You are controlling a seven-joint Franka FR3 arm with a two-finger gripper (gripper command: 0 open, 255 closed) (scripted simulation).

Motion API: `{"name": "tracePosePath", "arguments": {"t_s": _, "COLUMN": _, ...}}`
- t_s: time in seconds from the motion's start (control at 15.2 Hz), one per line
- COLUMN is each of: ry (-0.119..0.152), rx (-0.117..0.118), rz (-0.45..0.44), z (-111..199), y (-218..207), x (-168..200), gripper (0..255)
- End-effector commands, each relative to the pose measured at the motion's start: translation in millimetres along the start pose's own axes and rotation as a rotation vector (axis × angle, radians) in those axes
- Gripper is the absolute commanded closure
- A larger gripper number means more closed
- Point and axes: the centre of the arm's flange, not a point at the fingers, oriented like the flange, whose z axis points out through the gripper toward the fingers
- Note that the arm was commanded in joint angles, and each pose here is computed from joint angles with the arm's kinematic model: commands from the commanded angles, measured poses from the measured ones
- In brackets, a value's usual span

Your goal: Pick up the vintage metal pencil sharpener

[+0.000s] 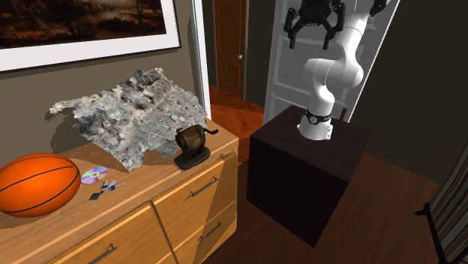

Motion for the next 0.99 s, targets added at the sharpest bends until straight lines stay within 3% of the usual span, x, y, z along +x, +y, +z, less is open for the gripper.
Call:
{"name": "tracePosePath", "arguments": {"t_s": 0.0, "ry": 0.0, "rx": 0.0, "rz": 0.0, "z": 0.0, "y": 0.0, "x": 0.0, "gripper": 0}}
{"name": "tracePosePath", "arguments": {"t_s": 0.92, "ry": -0.064, "rx": -0.013, "rz": 0.151, "z": 117.7, "y": 140.3, "x": 26.1, "gripper": 0}}
